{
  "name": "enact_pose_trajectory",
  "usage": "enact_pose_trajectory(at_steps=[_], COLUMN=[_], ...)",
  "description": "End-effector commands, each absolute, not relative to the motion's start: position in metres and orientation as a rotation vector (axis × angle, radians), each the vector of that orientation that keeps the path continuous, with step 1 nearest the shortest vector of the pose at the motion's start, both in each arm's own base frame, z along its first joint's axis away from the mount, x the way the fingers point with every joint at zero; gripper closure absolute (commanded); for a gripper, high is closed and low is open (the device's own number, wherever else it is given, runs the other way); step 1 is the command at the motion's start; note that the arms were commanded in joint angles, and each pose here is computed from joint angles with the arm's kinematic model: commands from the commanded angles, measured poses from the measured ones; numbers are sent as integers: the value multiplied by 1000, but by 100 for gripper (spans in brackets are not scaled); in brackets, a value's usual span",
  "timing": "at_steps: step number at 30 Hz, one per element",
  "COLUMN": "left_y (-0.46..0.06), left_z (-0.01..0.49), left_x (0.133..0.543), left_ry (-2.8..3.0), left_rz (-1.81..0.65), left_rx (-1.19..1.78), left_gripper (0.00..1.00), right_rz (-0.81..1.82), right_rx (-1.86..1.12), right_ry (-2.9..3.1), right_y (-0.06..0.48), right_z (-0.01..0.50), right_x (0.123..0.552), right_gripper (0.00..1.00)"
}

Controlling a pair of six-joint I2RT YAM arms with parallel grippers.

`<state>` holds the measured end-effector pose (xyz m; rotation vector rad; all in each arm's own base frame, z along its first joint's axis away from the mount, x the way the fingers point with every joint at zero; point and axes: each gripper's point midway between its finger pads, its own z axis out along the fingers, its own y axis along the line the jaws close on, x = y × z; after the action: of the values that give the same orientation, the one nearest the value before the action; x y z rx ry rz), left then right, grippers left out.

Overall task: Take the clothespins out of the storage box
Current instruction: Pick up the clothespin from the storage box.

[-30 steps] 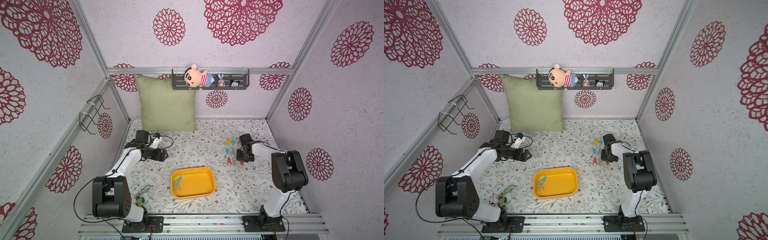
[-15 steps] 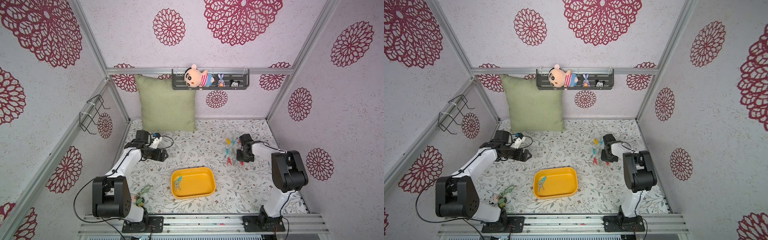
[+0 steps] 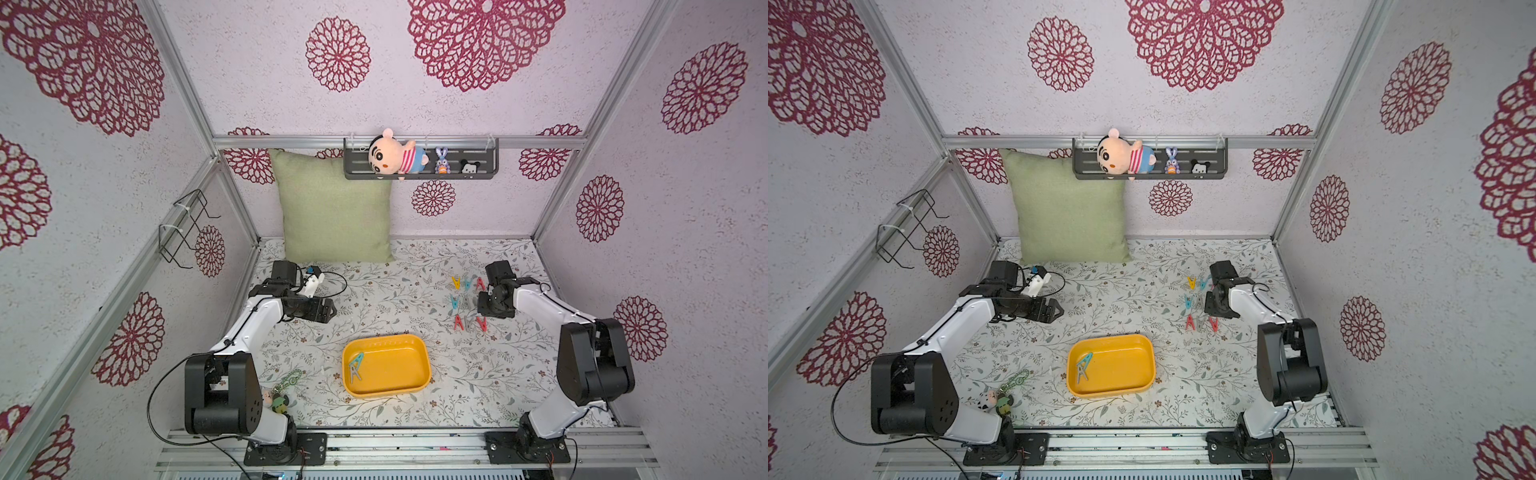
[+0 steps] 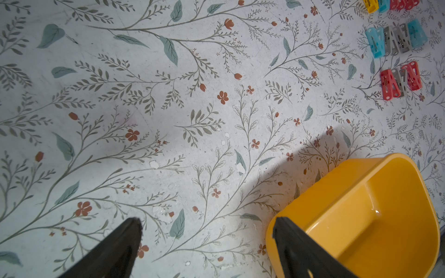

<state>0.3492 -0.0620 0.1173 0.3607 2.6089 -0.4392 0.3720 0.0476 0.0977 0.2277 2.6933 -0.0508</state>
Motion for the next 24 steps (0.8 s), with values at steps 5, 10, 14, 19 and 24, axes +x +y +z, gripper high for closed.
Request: enact_pose_trajectory(at_steps=[5,10,14,19,24], left_y=[-59,-54,-51,-44,-30], left_z=[122,121,123,120,125], left_x=[351,353,356,358,365], left_ry=[2583,2586,2581,2587,2572], left_rz=[-425,-398,-372,-327,-224], left_rx=[345,327,316,292,244], left_gripper=[6,6,6,6,6], right_rz=[225,466,570,557,580], right_rx=[88,-24,-57,-60,-4], right_ry=[2468,2445,2461,2507,2540], right_y=[132,229,298,349,383], right_z=[217,228,211,189,162], right_x=[359,316,273,240,229], right_gripper=[75,77,77,77,76])
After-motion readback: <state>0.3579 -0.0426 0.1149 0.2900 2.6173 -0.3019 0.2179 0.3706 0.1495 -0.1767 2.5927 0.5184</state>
